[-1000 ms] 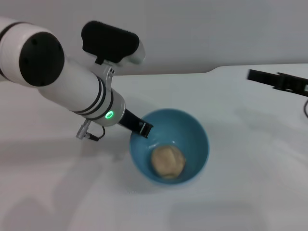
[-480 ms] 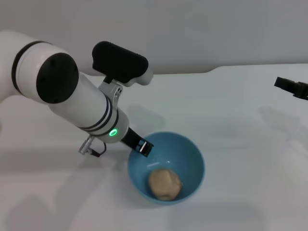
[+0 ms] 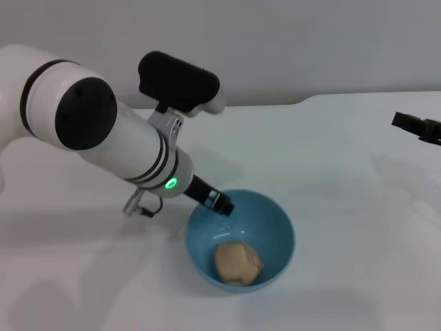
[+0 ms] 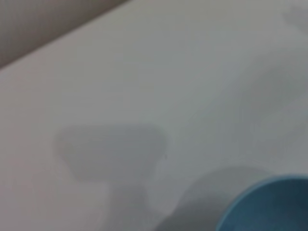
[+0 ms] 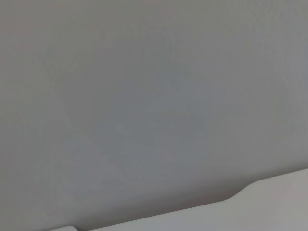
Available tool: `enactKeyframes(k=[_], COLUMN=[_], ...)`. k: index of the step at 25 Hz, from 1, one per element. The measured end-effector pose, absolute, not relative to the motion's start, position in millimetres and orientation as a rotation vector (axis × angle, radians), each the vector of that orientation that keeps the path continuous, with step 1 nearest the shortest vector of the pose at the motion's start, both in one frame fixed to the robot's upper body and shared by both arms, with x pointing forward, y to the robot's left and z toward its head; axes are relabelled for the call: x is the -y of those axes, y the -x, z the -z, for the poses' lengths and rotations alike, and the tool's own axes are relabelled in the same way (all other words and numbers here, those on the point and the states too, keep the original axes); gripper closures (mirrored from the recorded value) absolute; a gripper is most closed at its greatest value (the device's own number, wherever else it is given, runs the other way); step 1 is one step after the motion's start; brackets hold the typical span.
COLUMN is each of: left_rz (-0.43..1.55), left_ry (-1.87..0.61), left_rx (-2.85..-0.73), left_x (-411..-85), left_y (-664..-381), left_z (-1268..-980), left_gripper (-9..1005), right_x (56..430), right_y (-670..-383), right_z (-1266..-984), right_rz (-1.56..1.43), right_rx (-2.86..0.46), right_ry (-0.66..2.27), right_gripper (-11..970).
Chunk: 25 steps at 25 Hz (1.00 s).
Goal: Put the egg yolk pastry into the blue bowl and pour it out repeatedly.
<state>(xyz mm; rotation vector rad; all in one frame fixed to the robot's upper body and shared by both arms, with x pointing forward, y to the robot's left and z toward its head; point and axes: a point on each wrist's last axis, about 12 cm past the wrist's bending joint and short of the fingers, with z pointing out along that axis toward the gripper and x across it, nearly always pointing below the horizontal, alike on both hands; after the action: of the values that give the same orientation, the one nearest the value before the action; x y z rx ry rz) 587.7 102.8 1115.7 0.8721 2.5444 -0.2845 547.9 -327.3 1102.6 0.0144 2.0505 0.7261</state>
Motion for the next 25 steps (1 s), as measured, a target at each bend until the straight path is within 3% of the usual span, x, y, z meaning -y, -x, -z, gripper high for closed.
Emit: enactKeyframes(k=[4,9,15,20,25], left_rz=[0.317,0.369,0.442,0.452,0.433], left_ry=[-0.829,-0.768,-0.589,-0.41,-0.28], left_rx=[-2.481,-2.378,-2.179,-2.032,-1.899], left_x=[-102,-105,-126,-151,-170], left_y=[-592,-593,-586,-579,-570], left_z=[-1123,-1131,-1140,-1136,-1128], left_gripper=[577,368,271,273,272], right_x=[330,334,340,340,320], right_y=[-546,-544,-543,-547,-554], right_z=[-1097,-1093,-1088,-1087,-1091], right_rz=[-0.727,-0.693,-0.613,-0.474,-0.197], right_rx=[-2.062,-2.067,-2.081,-2.092,-2.083], right_ry=[-0.031,-0.039,-0.059,-0.018,0.211], right_gripper=[784,785,786,786,785])
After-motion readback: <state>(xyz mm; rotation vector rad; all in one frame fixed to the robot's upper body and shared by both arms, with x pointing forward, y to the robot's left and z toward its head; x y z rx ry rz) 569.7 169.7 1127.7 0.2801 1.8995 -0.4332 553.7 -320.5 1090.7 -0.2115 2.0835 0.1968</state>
